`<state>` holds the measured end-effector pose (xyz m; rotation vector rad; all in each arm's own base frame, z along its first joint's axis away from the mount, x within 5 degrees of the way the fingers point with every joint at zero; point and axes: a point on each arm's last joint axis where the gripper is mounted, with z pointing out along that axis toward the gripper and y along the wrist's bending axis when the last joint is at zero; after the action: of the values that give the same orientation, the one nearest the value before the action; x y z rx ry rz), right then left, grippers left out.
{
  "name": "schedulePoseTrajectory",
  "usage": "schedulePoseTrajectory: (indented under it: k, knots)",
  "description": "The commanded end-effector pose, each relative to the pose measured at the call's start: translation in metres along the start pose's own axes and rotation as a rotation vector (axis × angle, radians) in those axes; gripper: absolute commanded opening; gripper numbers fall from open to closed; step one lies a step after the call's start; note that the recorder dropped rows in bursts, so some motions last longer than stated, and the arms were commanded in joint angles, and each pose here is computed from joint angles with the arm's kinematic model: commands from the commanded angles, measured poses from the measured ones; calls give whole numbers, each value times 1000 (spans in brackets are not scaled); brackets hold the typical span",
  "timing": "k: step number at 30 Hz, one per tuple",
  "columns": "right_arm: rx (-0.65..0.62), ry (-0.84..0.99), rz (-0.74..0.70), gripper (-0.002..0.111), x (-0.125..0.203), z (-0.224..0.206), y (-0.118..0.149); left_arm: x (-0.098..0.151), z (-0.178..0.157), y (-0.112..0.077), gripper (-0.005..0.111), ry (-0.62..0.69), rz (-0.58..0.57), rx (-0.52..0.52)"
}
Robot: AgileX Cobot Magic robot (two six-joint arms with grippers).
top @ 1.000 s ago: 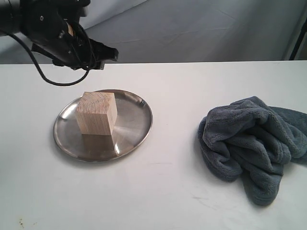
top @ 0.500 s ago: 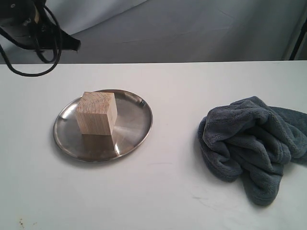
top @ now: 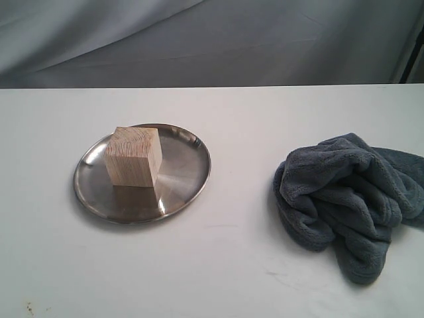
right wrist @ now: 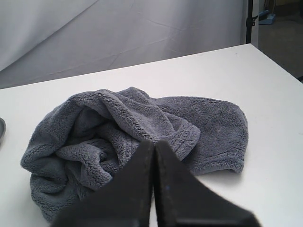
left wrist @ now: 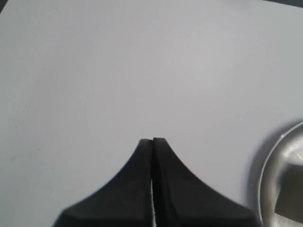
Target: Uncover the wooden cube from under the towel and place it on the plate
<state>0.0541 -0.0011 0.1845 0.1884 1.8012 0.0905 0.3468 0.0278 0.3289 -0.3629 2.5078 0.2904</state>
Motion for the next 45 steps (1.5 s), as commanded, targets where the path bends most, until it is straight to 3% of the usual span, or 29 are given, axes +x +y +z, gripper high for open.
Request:
schedulePoseTrajectory:
  k: [1,6,14,19,34,41,45]
  knots:
    - [6,-3,-1,0,1,0,0,-3,-18,22,0,-31,-52,54]
    - [6,-3,-1,0,1,0,0,3,-58,20,0,-76,17,189]
    - [6,-3,-1,0,1,0,0,28,-159,48,0,-381,-18,242]
    - [6,-3,-1,0,1,0,0,77,-185,60,0,-565,-91,281]
    - [6,-3,-1,0,1,0,0,219,-274,100,0,-1027,-162,357]
    - [6,-3,-1,0,1,0,0,290,-308,119,0,-1420,-195,375]
    - [7,-3,-2,0,1,0,0,293,-312,123,0,-1408,-180,326]
